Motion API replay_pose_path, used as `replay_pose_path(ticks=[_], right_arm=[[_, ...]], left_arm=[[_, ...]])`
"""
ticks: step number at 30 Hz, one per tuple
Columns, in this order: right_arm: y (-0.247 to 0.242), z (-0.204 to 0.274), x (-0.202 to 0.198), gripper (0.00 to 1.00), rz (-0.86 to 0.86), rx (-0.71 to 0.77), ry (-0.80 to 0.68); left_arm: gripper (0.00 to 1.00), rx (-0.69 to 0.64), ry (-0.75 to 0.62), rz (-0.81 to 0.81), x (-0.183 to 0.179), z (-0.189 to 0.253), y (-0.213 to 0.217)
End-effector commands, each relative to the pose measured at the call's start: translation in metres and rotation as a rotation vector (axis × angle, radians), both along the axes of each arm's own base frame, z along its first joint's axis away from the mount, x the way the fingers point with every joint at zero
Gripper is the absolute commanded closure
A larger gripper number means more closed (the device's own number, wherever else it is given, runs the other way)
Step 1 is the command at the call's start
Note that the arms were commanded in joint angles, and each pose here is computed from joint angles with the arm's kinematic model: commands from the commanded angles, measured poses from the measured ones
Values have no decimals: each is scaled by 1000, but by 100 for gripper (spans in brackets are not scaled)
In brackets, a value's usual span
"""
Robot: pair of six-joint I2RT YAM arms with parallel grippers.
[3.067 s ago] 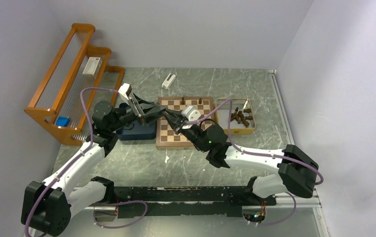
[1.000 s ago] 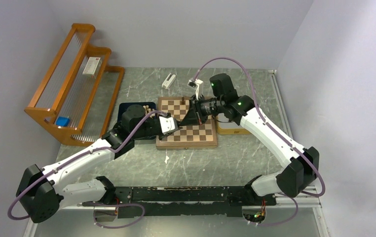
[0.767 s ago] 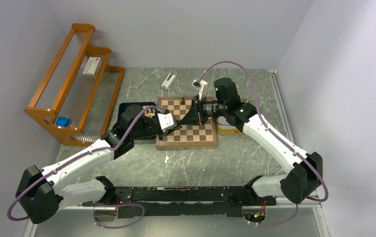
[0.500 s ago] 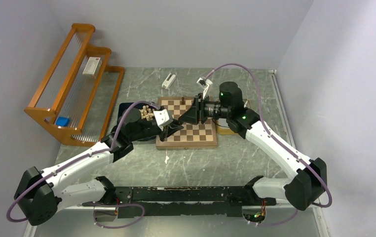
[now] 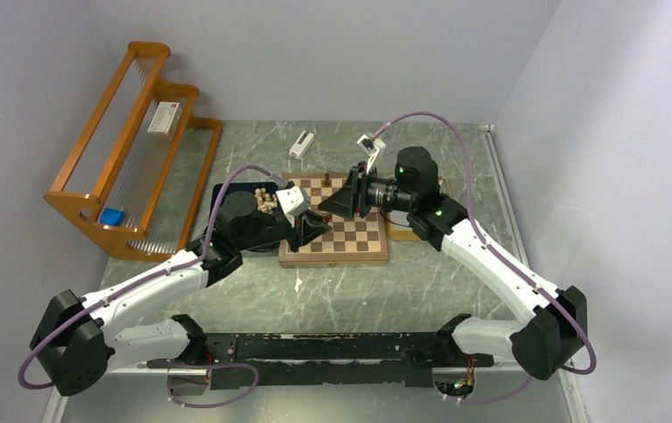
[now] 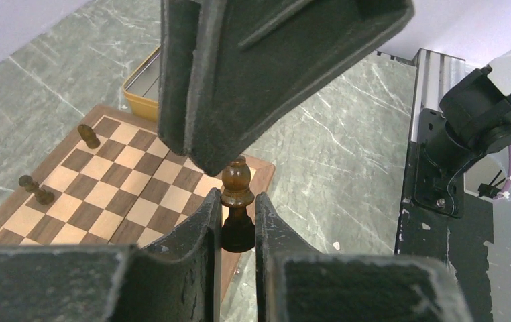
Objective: Set up the chess pieces on the board
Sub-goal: Place the chess piece on the chessboard.
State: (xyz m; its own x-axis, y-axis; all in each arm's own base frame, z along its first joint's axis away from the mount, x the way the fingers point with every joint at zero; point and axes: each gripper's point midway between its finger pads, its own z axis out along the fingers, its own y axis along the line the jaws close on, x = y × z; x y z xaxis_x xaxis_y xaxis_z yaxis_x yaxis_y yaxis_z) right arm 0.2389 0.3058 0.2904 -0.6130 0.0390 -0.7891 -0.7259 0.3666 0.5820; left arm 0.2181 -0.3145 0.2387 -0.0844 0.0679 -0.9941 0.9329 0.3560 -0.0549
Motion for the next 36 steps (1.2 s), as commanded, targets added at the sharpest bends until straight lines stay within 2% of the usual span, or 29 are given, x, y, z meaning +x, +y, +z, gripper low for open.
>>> replay_pose_path(ticks=[1,3,5,11,17,22,25,26,27,29,31,32,36], right_arm=[[-4,2,-7,62,7,1,-19],[-7,-3,-6,54,-8,-18,-15],[-10,-9,-4,53,-31,-43,-10],[-11,-15,-1,62,-42,-68,6],[-10,-23,0,63,-38,-90,31],[-7,-24,-3,76,-12,-70,48],[-7,-26,-3,95,-16,-71,50],[-7,-26,-2,99,-22,-70,46],[-8,-24,-2,100,-30,-65,41],[-11,-20,5,100,-78,-67,23],[-17,-18,15,100,-139,-91,1],[-20,-18,21,100,-171,-110,-12],[-36,-22,47,100,-314,-183,-63]], left_arm=[[95,-40,7,40,8,20,-3],[95,-37,8,56,10,20,-2],[95,-44,5,56,10,21,-3],[95,-84,24,51,8,25,-5],[95,-85,23,67,11,26,-4],[95,-87,26,72,12,25,-5],[95,-84,27,74,13,23,-4],[94,-79,29,76,13,21,-4],[89,-72,30,78,13,19,-4],[73,-56,39,93,15,15,-1],[44,-41,46,108,15,11,2],[35,-35,47,112,14,8,4],[27,-24,56,171,19,4,14]])
